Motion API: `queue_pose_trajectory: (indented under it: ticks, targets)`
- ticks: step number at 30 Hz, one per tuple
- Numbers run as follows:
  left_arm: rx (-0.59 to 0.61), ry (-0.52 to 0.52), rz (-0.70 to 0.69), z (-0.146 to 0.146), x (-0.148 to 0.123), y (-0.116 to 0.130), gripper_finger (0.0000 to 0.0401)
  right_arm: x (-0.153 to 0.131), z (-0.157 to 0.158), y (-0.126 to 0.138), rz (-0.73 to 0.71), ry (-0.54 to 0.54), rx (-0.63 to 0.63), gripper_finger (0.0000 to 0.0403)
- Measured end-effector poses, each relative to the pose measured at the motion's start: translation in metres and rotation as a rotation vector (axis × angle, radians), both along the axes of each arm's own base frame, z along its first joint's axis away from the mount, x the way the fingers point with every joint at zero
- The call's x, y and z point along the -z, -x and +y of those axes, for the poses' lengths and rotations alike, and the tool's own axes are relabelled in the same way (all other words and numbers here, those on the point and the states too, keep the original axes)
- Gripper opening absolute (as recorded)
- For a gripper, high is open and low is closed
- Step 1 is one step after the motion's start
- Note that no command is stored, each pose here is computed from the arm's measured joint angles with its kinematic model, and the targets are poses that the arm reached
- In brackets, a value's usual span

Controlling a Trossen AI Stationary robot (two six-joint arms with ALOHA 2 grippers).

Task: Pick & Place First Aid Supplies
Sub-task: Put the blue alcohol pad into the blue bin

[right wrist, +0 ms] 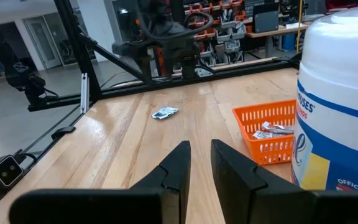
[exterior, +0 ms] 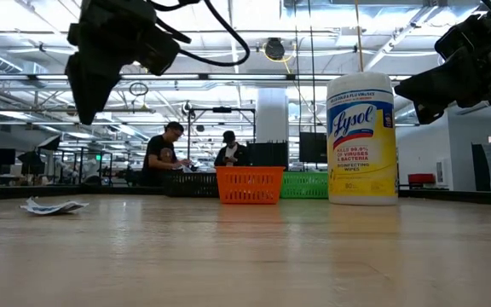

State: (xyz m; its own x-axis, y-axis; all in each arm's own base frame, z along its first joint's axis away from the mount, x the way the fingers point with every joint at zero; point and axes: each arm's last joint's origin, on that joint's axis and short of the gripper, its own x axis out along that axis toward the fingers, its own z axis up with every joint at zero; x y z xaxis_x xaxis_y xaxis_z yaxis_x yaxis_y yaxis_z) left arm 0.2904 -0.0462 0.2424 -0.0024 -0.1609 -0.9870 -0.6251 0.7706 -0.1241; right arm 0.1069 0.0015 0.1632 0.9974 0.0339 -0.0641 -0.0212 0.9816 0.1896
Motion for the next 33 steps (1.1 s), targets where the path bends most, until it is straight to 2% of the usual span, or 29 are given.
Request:
queue_pose_trajectory:
  ticks: [8,15,24,33]
  targets:
    - [-0.004,-0.002,0.015,-0.019,0.002,0.004,0.0250,0.000,0.000,0.000,-0.001,0.000,0.000,0.0059]
    - [-0.011,0.000,-0.003,-0.034,0.022,0.004,0.0250,0.000,0.000,0.000,0.000,0.000,0.000,0.0059]
    - [0.023,-0.063,0.088,-0.049,0.056,0.001,0.0250,0.000,0.000,0.000,0.000,0.000,0.000,0.0059]
    - [0.043,-0.201,0.135,-0.049,0.087,-0.008,0.0250,0.000,0.000,0.000,-0.001,0.000,0.000,0.0059]
